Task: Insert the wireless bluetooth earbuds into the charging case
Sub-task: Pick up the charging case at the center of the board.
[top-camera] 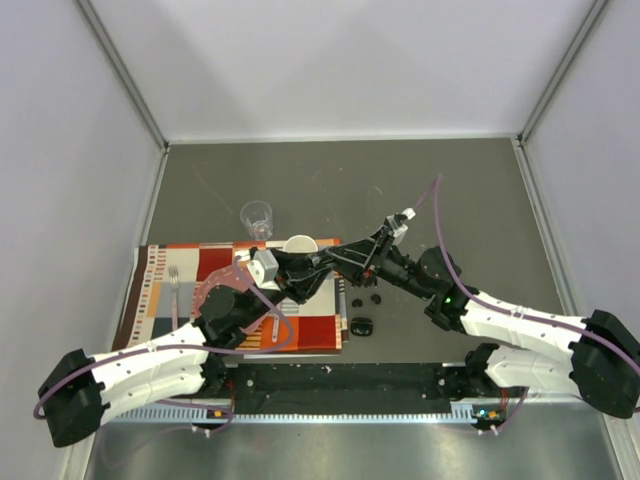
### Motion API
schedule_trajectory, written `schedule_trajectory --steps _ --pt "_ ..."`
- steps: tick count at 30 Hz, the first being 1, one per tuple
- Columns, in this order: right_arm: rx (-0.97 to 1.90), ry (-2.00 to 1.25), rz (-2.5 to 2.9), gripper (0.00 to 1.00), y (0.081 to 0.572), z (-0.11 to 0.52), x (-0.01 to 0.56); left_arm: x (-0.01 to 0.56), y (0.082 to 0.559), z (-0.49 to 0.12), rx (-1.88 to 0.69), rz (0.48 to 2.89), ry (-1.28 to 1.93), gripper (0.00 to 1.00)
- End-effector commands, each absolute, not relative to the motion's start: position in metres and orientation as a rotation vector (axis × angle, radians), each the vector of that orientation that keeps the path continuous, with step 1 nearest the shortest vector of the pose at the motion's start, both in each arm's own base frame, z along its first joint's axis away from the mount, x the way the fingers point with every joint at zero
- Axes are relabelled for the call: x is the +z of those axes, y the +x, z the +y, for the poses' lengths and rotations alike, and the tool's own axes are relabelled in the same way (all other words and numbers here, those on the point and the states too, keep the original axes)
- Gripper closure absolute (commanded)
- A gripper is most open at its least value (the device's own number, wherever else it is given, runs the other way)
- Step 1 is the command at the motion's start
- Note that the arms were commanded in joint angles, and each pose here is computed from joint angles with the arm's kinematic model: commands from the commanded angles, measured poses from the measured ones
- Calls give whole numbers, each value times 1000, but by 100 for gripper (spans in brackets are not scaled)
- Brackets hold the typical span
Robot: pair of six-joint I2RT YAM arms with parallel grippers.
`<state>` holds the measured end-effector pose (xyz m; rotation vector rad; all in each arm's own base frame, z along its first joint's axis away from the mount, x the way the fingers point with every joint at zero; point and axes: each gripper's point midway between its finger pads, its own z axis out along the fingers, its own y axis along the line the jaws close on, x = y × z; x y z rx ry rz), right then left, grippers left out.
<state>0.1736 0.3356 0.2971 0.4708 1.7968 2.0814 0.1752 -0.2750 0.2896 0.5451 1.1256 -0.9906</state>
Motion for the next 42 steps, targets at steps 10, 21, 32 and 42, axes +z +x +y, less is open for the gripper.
schedule_trajectory --steps 10,21,32,42 --pt "2108 447 1761 100 170 337 308 319 167 -272 -1027 1021 525 63" --pt "2115 443 1756 100 170 338 310 319 167 -273 -1022 1021 534 66" --pt "2123 415 1732 92 168 337 314 313 169 -280 -1023 1048 562 100" --pt "1859 249 1715 18 175 315 321 318 170 -271 -989 1043 546 100"
